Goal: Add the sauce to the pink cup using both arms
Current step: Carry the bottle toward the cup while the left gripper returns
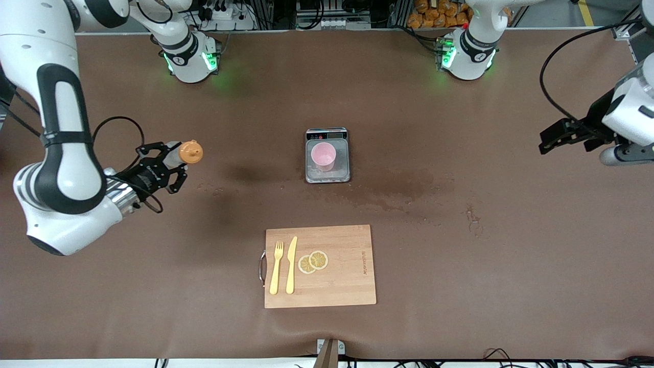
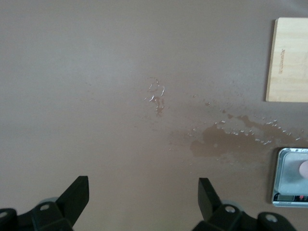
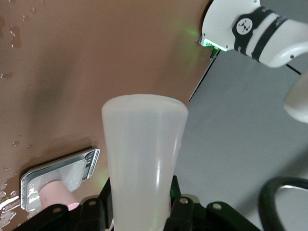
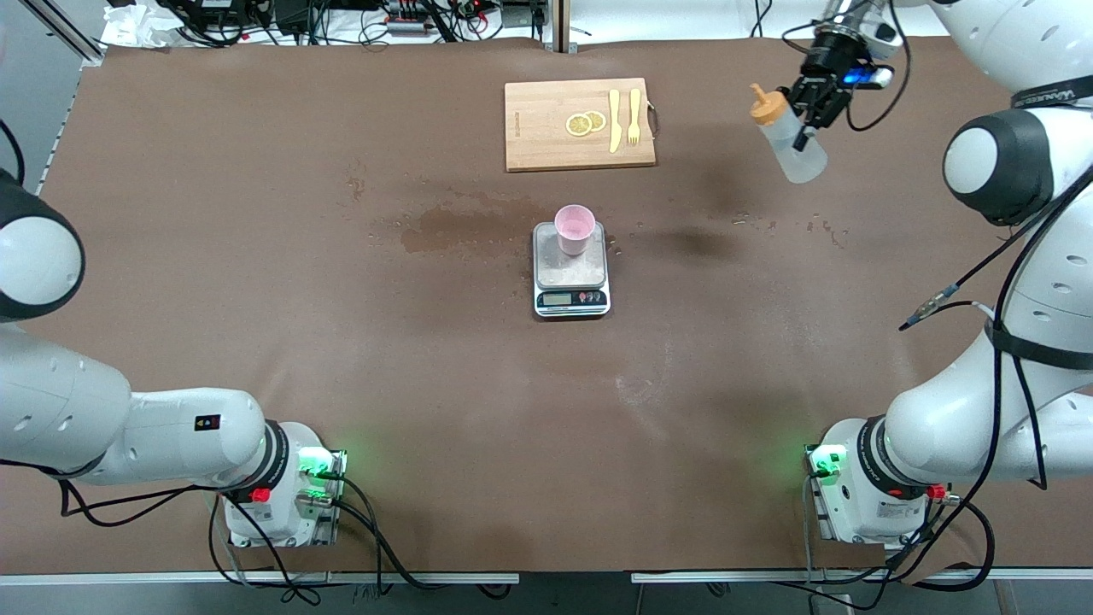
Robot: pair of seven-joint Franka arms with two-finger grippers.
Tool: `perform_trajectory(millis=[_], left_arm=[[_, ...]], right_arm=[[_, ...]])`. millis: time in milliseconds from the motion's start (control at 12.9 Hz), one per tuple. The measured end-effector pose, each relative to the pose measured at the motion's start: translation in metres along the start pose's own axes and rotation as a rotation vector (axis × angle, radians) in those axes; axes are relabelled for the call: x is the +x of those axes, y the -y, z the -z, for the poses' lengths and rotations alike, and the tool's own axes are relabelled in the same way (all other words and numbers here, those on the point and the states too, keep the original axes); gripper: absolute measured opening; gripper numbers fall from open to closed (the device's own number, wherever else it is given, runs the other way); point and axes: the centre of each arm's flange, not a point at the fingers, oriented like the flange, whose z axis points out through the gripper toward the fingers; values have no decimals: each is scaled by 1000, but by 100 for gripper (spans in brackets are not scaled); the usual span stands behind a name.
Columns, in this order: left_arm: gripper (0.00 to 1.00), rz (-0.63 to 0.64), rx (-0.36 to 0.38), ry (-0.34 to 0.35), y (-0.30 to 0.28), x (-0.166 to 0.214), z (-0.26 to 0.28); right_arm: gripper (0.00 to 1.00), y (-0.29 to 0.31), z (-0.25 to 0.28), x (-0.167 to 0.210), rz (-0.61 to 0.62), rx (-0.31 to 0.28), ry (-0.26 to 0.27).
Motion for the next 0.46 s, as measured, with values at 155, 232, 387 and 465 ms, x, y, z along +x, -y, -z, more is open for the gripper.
perform_trajectory(millis=[155,232,387,465], left_arm=[[100,2,6,7,9,-8,-1],[100,-1,6,10,15,-10,-1],[100,-17,6,14,28,-9,-3],[100,-18,6,16,32,-9,-4]], right_arm=[[45,8,-11,-32,-64,8,-50],[45,13,-19,-44,-94,9,-75],[44,21,-33,-64,-140,11,-118],[44,25,-41,-74,-169,16,-147]])
